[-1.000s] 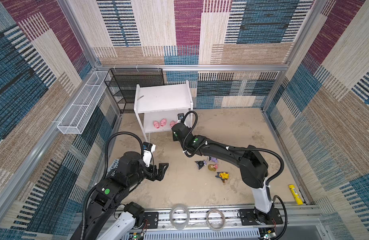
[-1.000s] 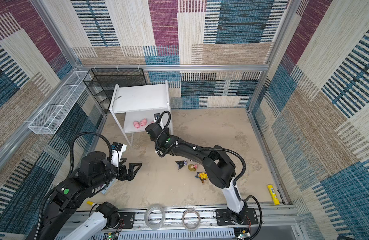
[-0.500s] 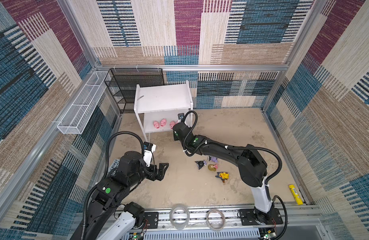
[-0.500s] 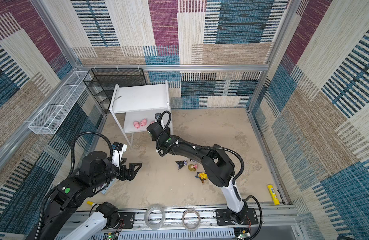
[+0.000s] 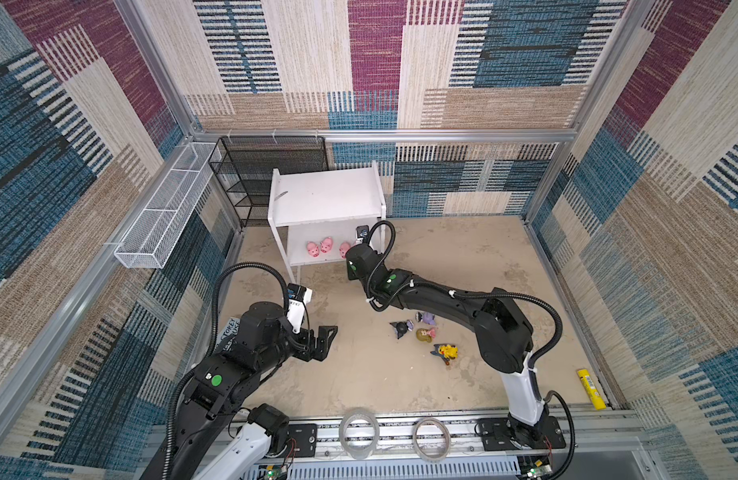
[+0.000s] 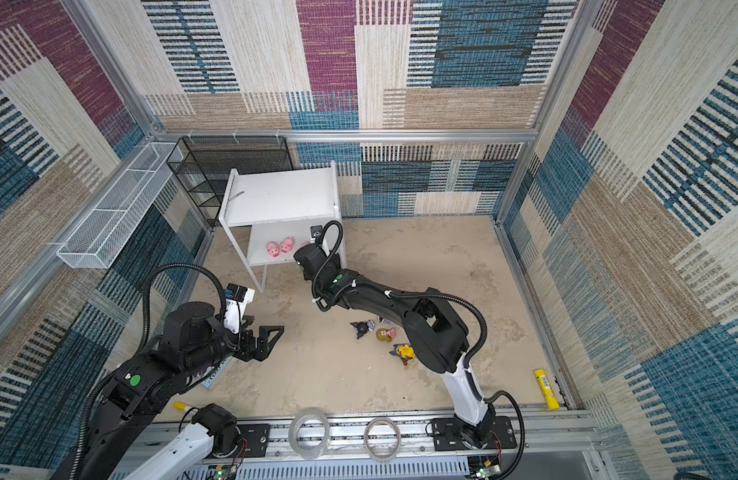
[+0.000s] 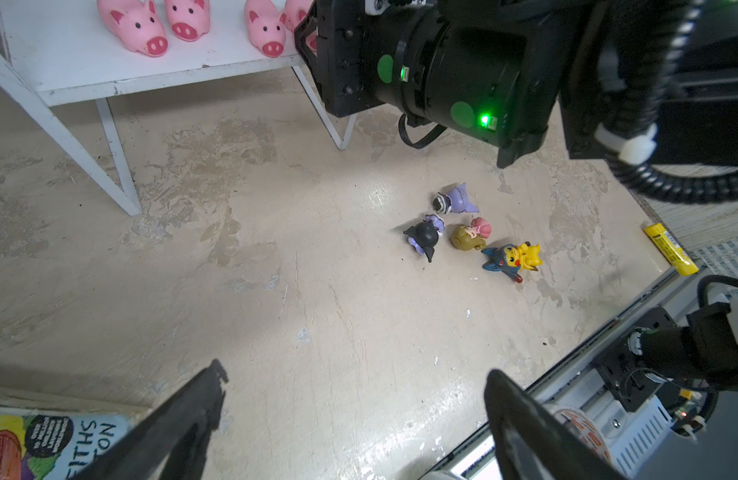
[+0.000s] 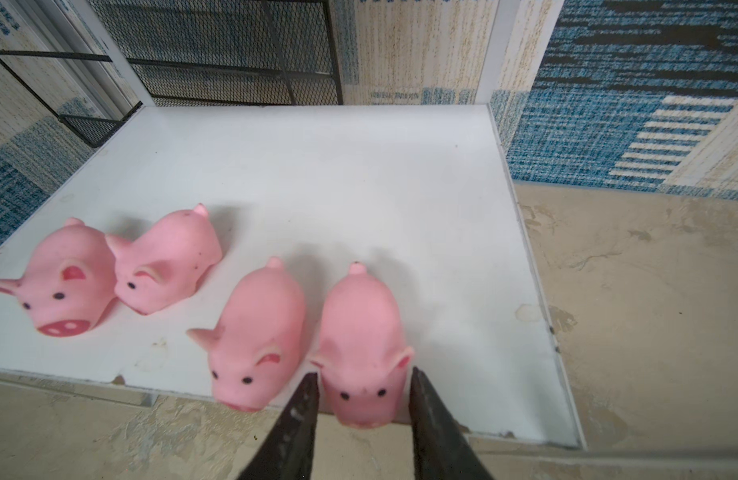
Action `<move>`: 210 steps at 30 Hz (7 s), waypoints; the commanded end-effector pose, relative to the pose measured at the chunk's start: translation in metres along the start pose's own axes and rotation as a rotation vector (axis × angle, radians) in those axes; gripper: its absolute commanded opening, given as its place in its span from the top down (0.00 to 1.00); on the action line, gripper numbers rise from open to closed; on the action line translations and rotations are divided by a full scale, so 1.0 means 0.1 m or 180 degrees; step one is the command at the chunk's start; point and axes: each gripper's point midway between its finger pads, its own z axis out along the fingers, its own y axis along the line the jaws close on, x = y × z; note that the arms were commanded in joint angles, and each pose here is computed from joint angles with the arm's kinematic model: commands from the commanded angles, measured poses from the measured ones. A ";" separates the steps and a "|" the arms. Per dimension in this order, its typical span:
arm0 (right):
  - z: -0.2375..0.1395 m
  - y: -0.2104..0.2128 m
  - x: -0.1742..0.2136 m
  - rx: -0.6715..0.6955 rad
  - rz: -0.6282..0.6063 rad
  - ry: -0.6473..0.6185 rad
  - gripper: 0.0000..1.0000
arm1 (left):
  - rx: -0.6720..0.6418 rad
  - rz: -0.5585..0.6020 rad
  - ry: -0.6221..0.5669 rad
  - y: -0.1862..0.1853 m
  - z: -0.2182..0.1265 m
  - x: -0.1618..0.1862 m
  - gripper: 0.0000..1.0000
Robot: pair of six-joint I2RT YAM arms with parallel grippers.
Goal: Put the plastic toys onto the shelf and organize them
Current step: 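Lower the held pig beside the three pigs on the shelf, then open the right gripper to release the pig on the shelf, then withdraw the right gripper from the shelf toward the figurines, then move the right gripper over the Pikachu figurine while the left gripper approaches the figurines, then lower the right gripper around the Pikachu figurine and close, then lift the Pikachu with the right gripper while the left gripper approaches it, then close the left gripper on the Pikachu while the right gripper holds it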
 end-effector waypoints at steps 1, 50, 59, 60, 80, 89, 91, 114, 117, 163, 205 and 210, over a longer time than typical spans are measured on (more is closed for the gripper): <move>-0.01 0.02 -0.06 -0.0020 0.0067 -0.0051 0.58 | -0.0023 0.0024 -0.0028 0.01 0.00 -0.02 0.01; -0.73 0.05 -0.26 -0.0947 0.0064 -0.0461 0.23 | -0.0043 0.0001 -0.0058 0.02 0.00 -0.03 0.01; -1.07 -0.27 -0.09 -0.0926 0.0126 -0.0247 0.22 | -0.0067 0.0000 -0.0069 0.04 0.00 -0.04 0.01; -1.09 -0.33 -0.06 -0.0911 0.0145 -0.0190 0.22 | -0.0064 0.0001 -0.0066 0.03 0.00 -0.04 0.01; -1.83 -1.66 1.69 -0.0321 0.1044 0.1461 0.00 | 0.0535 -0.0371 0.0506 -0.47 0.97 0.24 0.01; -1.91 -1.94 1.89 -0.0054 0.1026 0.1491 0.00 | 0.0651 -0.0073 0.0823 -0.92 1.60 0.54 0.01; -1.95 -2.06 2.00 0.0125 0.1132 0.1563 0.00 | 0.0654 -0.0001 0.0851 -0.96 1.65 0.58 0.01; -2.35 -1.16 2.24 -0.1293 0.1063 0.1958 0.07 | 0.0444 0.0191 0.0745 -0.84 1.58 0.54 0.01; -2.38 -1.34 2.25 -0.1099 0.1059 0.1831 0.05 | 0.0420 0.0199 0.0706 -0.83 1.57 0.53 0.01; -2.23 -0.80 1.84 -0.1409 -0.0349 0.0371 0.68 | 0.0720 0.0162 0.1043 -0.94 1.21 0.39 0.01; -2.58 -0.28 0.75 -0.1869 -0.0599 -0.1306 0.71 | 0.1722 -0.0454 0.0890 -1.47 0.84 -0.14 0.62; -2.54 -0.25 0.80 -0.1881 -0.0599 -0.1240 0.67 | 0.1720 -0.0408 0.0850 -1.46 0.79 -0.18 0.75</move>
